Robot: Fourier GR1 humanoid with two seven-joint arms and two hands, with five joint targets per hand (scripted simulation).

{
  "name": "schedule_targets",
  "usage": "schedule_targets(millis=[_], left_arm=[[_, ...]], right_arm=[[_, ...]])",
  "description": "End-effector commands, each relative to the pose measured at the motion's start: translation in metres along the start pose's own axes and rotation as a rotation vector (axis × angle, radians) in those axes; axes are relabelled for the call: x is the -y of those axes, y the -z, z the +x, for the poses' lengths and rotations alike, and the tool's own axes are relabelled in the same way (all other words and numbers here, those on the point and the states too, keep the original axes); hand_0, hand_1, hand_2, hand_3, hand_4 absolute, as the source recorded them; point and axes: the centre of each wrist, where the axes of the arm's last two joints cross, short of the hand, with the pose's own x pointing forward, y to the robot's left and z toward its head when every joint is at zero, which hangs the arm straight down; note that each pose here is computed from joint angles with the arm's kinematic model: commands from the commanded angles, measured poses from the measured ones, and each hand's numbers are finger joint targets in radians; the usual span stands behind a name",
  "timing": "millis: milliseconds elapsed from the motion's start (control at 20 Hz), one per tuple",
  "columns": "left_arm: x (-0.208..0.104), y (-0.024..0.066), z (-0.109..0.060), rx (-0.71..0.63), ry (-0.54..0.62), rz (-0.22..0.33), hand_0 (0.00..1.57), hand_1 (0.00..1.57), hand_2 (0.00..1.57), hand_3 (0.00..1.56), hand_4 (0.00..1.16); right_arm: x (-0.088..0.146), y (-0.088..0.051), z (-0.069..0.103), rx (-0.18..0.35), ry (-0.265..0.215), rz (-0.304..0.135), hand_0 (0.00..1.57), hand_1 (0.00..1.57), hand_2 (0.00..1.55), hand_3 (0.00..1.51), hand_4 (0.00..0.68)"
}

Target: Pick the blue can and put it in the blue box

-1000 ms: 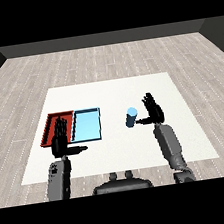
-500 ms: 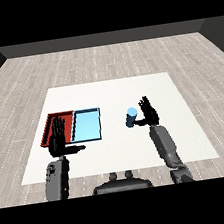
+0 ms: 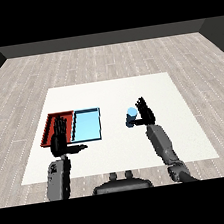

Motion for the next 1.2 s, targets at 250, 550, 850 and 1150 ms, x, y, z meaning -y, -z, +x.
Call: schedule_targets(millis=[250, 550, 850, 1150], left_arm=[[0.002, 0.0002, -0.011, 0.001, -0.013, 0.014, 0.0, 0.0, 0.0, 0.0, 0.0], [-0.006, -0.0165, 0.002, 0.003, -0.022, 0.0, 0.0, 0.0, 0.0, 0.0, 0.0], [-0.018, 0.0023, -0.007, 0.022, -0.012, 0.026, 0.0, 0.0, 0.0, 0.0, 0.0], [-0.025, 0.0071, 0.004, 0.01, -0.002, 0.028, 0.0, 0.0, 0.0, 0.0, 0.0]], right_arm=[[-0.004, 0.004, -0.014, -0.021, 0.003, -0.007, 0.0, 0.0, 0.0, 0.0, 0.0], [-0.018, 0.008, -0.026, -0.071, 0.026, 0.011, 0.0, 0.0, 0.0, 0.0, 0.0], [-0.016, 0.009, -0.034, -0.066, 0.008, 0.018, 0.0, 0.0, 0.0, 0.0, 0.0], [-0.019, 0.02, -0.03, -0.078, -0.043, -0.068, 0.0, 0.0, 0.0, 0.0, 0.0]])
